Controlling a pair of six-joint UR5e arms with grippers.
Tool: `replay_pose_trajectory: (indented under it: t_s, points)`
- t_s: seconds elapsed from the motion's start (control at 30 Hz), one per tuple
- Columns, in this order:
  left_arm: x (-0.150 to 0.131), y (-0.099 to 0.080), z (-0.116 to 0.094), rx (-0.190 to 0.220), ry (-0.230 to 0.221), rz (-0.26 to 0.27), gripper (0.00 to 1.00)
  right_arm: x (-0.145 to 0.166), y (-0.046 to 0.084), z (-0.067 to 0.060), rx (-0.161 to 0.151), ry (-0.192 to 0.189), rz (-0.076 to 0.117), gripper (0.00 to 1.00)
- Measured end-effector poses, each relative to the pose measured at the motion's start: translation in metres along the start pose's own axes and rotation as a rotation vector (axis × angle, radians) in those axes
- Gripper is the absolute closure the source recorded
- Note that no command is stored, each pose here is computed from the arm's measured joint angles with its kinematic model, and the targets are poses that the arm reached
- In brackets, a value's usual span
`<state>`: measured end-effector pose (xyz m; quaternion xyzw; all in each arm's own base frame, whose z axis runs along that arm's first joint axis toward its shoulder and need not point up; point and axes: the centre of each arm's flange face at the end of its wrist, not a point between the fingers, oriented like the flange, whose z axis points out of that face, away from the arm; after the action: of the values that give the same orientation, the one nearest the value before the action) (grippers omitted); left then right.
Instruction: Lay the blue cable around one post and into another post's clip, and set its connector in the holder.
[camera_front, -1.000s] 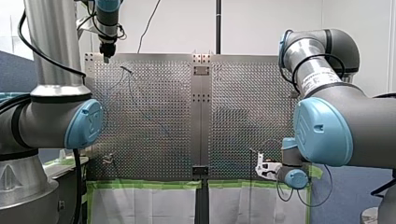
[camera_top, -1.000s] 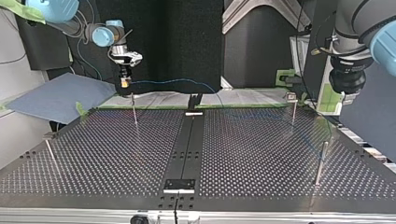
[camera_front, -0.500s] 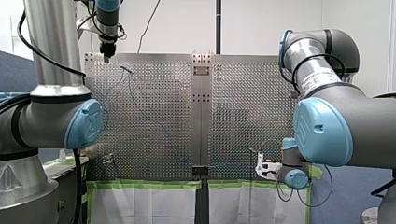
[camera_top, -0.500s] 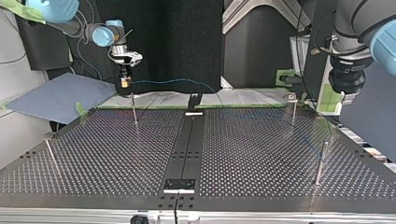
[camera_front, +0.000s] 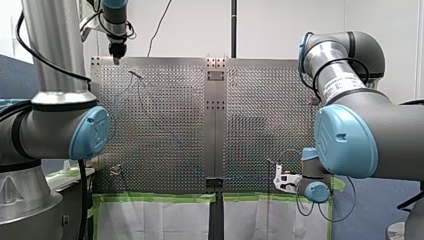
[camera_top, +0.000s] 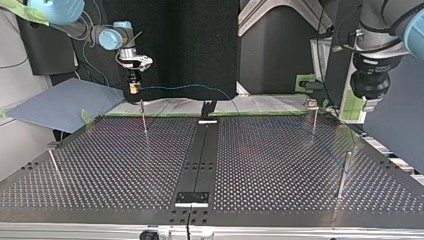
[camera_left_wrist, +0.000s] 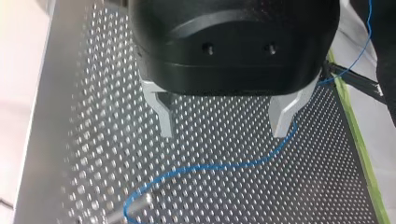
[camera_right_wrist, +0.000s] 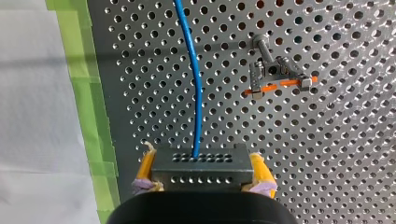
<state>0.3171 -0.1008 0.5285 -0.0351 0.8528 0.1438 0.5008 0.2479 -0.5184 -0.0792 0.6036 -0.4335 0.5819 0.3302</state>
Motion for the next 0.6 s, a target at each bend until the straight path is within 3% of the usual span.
replay_pose_trajectory:
  t_s: [0.3, 0.6]
  points:
    - [0.005, -0.01, -0.016, 0.085, -0.083, -0.01, 0.0, 0.0, 0.0, 0.0, 0.0, -0.001, 0.0, 1.0]
    - [0.027, -0.031, -0.006, 0.186, -0.105, 0.011, 0.0, 0.0, -0.001, 0.0, 0.001, 0.0, -0.001, 1.0]
